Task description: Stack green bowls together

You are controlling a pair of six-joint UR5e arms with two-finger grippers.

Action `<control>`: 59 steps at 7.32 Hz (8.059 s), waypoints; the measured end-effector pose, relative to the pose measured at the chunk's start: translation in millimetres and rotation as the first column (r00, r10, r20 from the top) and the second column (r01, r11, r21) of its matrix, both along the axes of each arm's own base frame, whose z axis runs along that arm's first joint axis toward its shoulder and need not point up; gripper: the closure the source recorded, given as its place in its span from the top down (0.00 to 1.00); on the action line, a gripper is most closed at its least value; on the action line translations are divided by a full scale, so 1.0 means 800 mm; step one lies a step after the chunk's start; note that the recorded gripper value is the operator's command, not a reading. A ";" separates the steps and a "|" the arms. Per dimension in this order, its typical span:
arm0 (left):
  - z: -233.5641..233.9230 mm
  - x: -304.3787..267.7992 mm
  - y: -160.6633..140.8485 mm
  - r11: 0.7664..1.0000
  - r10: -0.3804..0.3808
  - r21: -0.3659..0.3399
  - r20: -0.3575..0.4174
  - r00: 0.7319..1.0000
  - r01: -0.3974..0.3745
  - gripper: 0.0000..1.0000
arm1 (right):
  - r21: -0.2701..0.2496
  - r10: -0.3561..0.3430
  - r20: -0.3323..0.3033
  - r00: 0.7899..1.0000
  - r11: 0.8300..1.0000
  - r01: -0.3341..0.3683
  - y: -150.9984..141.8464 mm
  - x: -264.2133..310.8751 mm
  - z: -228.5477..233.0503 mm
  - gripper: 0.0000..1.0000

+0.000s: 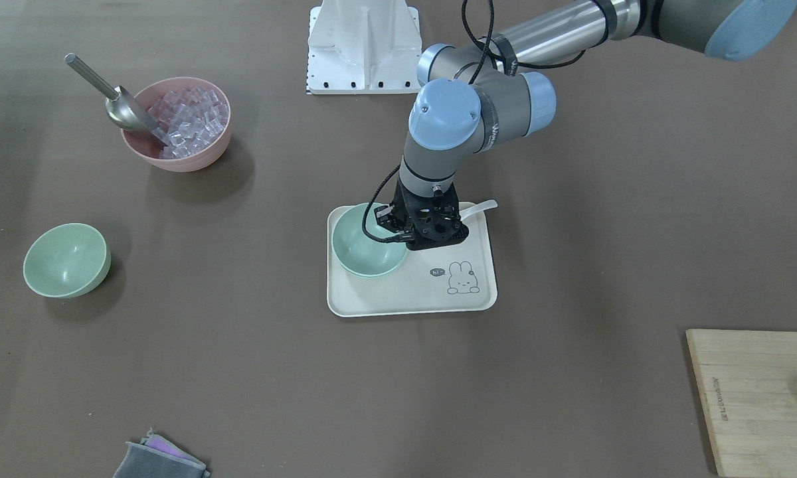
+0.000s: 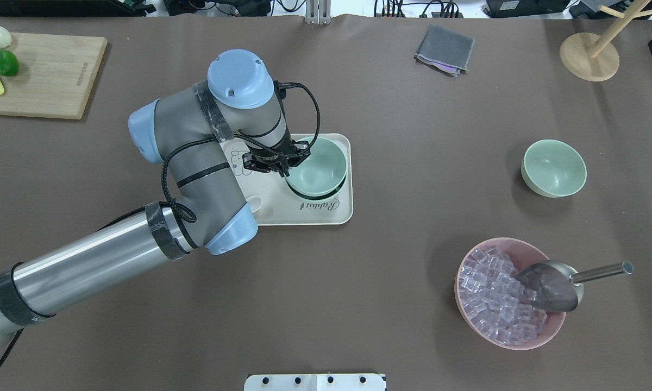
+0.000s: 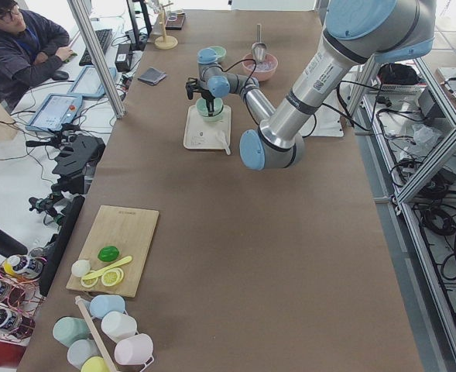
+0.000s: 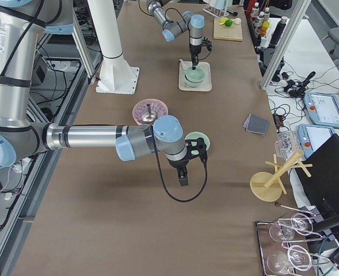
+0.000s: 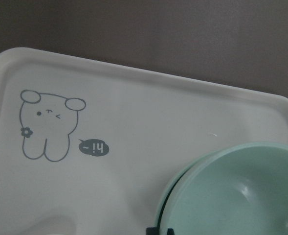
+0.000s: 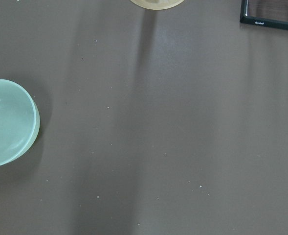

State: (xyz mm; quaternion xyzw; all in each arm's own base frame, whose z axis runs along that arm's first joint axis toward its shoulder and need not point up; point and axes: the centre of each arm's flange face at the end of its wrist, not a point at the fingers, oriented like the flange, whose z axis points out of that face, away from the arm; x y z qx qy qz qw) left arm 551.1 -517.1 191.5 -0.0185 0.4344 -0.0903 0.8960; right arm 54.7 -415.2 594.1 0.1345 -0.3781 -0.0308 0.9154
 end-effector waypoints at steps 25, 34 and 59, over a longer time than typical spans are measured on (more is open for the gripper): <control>-0.015 -0.038 0.008 0.999 0.004 0.043 -0.092 0.996 0.000 0.98 | 0.000 0.015 0.007 1.000 1.000 -0.015 0.003 0.000 -0.007 1.00; 0.259 -0.610 -0.045 0.904 0.240 0.297 0.238 0.941 -0.306 0.98 | -0.150 0.162 0.005 0.987 0.976 -0.160 -0.074 -0.168 -0.113 0.95; 0.452 -0.749 0.015 0.910 0.310 0.210 0.233 0.922 -0.358 0.98 | -0.216 0.202 -0.034 0.979 0.955 -0.205 -0.084 -0.341 -0.022 0.00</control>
